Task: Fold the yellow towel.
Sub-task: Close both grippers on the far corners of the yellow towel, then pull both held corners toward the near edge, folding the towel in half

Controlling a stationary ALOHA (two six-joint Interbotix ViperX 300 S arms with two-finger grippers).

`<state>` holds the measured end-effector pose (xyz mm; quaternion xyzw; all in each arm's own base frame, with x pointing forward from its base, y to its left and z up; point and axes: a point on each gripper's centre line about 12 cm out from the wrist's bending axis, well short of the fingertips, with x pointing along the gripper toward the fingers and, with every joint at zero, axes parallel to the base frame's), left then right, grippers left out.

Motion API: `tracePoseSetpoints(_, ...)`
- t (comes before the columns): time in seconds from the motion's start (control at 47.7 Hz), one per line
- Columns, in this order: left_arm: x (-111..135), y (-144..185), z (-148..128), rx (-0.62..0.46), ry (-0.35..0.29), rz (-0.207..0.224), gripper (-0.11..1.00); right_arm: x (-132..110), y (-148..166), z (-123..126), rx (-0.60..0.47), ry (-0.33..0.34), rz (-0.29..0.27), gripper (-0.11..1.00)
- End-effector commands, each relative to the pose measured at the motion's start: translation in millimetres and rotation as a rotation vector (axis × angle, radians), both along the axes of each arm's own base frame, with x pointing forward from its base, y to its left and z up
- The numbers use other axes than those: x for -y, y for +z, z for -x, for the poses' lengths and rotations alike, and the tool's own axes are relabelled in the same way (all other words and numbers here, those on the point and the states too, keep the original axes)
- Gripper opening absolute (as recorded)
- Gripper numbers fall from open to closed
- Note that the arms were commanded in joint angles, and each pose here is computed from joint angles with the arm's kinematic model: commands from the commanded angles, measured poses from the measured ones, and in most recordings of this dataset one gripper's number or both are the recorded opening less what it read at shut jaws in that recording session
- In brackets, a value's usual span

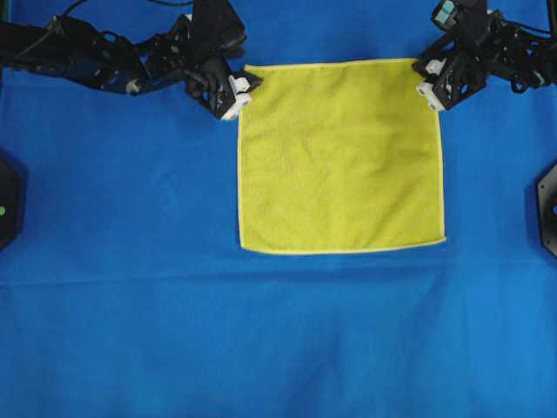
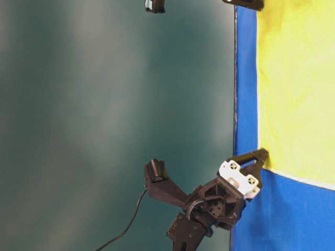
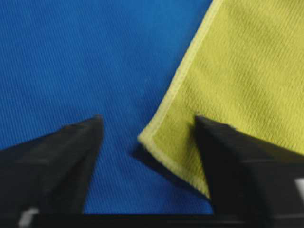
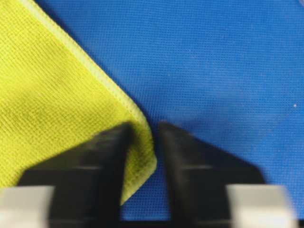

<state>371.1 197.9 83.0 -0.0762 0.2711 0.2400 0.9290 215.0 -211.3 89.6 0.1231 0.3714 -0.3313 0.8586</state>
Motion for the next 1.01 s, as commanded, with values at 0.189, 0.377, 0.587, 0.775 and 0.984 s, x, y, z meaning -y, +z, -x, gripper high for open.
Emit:
tracePoseSetpoints(0.189, -2.9, 6.9, -3.7, -0.037, -0.026, -0.024, 0.02, 3.1, 6.1, -3.6, 0.029, 0.0, 0.025, 0.02)
tracePoseSetpoints(0.377, -6.2, 11.6, -4.3, -0.041, -0.022, -0.024, 0.01, 4.1, 11.4, -4.3, 0.046, -0.01, 0.029, 0.02)
tracePoseSetpoints(0.587, -13.2, 47.6, -3.8, 0.002, -0.015, -0.062, 0.01, 3.1, 45.8, -2.9, 0.118, -0.014, 0.098, 0.02)
tracePoseSetpoints(0.775, -12.0, 59.9, -1.9, 0.001, -0.033, -0.093, 0.01, -0.8, 61.0, 1.5, 0.139, -0.017, 0.119, 0.02)
tracePoseSetpoints(0.984, -2.8, 68.6, -4.0, 0.017, -0.054, -0.104, 0.01, -5.6, 57.1, 5.0, 0.119, -0.023, 0.091, 0.02)
